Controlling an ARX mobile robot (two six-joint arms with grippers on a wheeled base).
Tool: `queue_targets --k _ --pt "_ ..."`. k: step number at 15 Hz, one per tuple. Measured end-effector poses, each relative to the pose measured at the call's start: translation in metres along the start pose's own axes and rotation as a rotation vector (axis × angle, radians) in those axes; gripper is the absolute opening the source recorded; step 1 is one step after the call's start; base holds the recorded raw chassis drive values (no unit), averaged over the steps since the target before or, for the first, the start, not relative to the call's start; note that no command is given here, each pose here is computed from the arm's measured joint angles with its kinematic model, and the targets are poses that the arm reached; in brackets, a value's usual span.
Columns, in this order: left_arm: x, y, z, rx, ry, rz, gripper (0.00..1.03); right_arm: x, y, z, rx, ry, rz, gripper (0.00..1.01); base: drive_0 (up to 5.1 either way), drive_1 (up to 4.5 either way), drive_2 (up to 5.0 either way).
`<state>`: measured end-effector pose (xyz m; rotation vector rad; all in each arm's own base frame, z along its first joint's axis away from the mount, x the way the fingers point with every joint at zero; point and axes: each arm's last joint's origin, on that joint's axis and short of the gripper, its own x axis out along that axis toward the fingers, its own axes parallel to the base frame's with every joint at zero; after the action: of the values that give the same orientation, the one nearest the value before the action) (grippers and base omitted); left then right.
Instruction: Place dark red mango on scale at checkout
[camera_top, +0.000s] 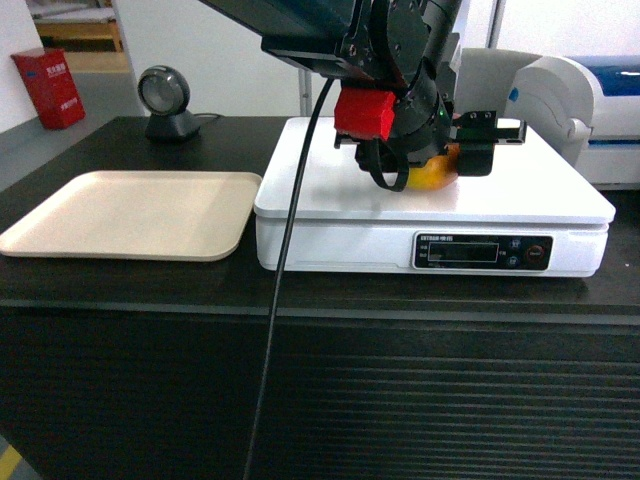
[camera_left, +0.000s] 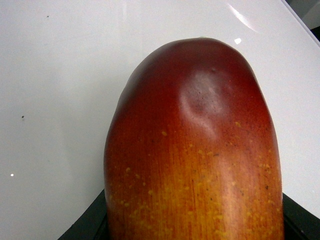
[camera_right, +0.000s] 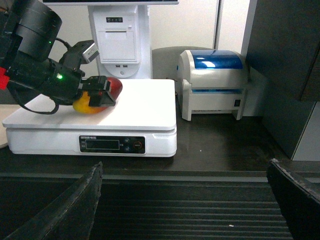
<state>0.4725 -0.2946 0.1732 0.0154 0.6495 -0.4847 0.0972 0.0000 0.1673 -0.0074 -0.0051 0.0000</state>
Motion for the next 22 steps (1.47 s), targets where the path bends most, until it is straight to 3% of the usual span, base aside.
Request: queue_targets --k 2,6,8,9,10,11,12,13,15,18,22 --pt "0.002 -0.005 0.001 0.009 0.001 -0.005 0.62 0.000 0.000 0.000 0.000 0.000 0.000 0.98 0.0 0.00 0.0" --pt "0.002 -0.010 0.003 0.035 -0.034 -0.027 1.00 0.000 0.000 0.000 0.000 0.000 0.000 0.98 0.0 0.00 0.0" --pt "-0.004 -0.011 0.008 0.055 -0.064 -0.031 0.98 0.000 0.000 0.000 0.000 0.000 0.000 0.98 0.0 0.00 0.0" --pt "-0.021 -0.009 0.022 0.071 -0.128 -0.032 0.98 0.000 0.000 0.000 0.000 0.000 0.000 0.98 0.0 0.00 0.0" --pt "-0.051 0.001 0.049 0.065 -0.232 -0.041 0.98 0.000 0.000 0.000 0.000 0.000 0.000 0.98 0.0 0.00 0.0" --pt "-0.067 0.009 0.060 0.060 -0.284 -0.061 0.98 0.000 0.000 0.000 0.000 0.000 0.000 0.98 0.0 0.00 0.0" --pt "-0.093 0.028 0.070 0.043 -0.361 -0.081 0.98 0.000 0.000 0.000 0.000 0.000 0.000 0.98 0.0 0.00 0.0" --pt "-0.119 0.051 0.074 0.019 -0.431 -0.074 0.98 0.000 0.000 0.000 0.000 0.000 0.000 0.98 0.0 0.00 0.0" --pt "-0.171 0.085 0.075 0.010 -0.555 -0.047 0.98 0.000 0.000 0.000 0.000 0.000 0.000 0.98 0.0 0.00 0.0" --pt "-0.241 0.127 0.060 0.024 -0.681 0.070 0.98 0.000 0.000 0.000 0.000 0.000 0.000 0.98 0.0 0.00 0.0" --pt "-0.316 0.168 0.011 0.012 -0.745 0.256 0.98 0.000 0.000 0.000 0.000 0.000 0.000 0.98 0.0 0.00 0.0"
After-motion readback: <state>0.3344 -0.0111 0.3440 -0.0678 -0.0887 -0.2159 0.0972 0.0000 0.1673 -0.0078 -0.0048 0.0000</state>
